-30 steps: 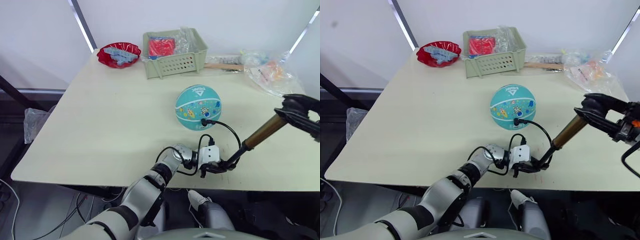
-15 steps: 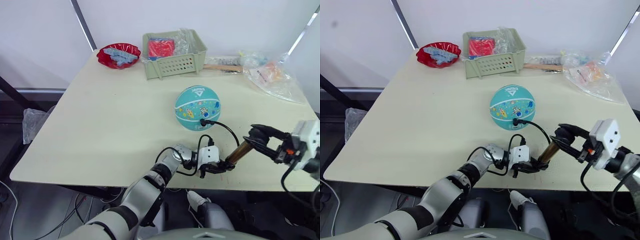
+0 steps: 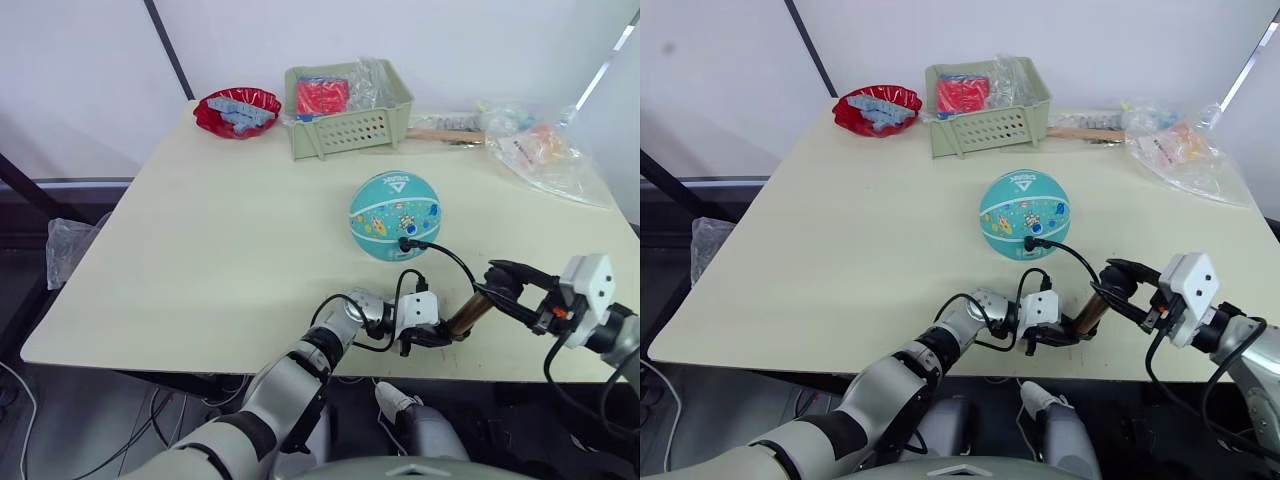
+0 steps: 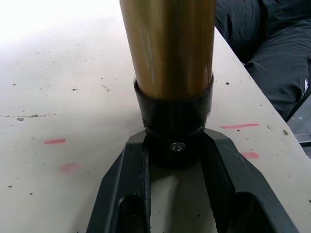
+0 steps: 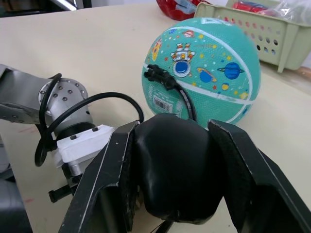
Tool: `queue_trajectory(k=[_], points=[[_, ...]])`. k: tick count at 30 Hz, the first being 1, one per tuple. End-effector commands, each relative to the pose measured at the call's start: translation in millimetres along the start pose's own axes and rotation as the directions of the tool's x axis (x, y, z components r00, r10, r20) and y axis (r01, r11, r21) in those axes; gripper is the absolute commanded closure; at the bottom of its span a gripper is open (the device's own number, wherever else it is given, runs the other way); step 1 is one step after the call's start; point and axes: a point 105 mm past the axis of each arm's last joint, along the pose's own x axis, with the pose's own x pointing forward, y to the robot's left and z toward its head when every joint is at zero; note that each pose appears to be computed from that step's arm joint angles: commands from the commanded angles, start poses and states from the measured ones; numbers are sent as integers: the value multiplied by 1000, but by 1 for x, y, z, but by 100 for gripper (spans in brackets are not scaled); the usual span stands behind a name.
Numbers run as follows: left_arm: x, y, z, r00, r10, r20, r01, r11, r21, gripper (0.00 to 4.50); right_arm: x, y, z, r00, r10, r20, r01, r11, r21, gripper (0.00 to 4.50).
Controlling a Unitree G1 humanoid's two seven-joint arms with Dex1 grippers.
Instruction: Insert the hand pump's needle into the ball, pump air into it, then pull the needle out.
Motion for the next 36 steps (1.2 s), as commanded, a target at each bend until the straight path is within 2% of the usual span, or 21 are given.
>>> queue_trajectory(k=[1,10,15,19,25,36], points=[[-2,-25,-38,989,-84,-119,73,993,-94,345,-16,-19,54,992,-44,115,54,995,-80,278],[-2,-25,-37,989,-86,-121,76,993,-90,345,-36,-36,116,984,-52,170,72,991,-112,278],[-2,-25,-37,989,-86,-123,75,993,-91,345,-41,-40,125,984,-61,165,80,991,-110,278],[-3,-25,-38,989,-86,-123,75,993,-92,345,-37,-37,107,992,-56,114,64,996,-67,278],[-3,-25,-38,989,-84,-122,73,993,-92,345,-28,-23,56,999,5,-46,-5,1000,-10,278],[-4,-26,-40,989,-81,-122,69,993,-96,345,-5,7,-19,991,64,-114,-56,996,75,278]])
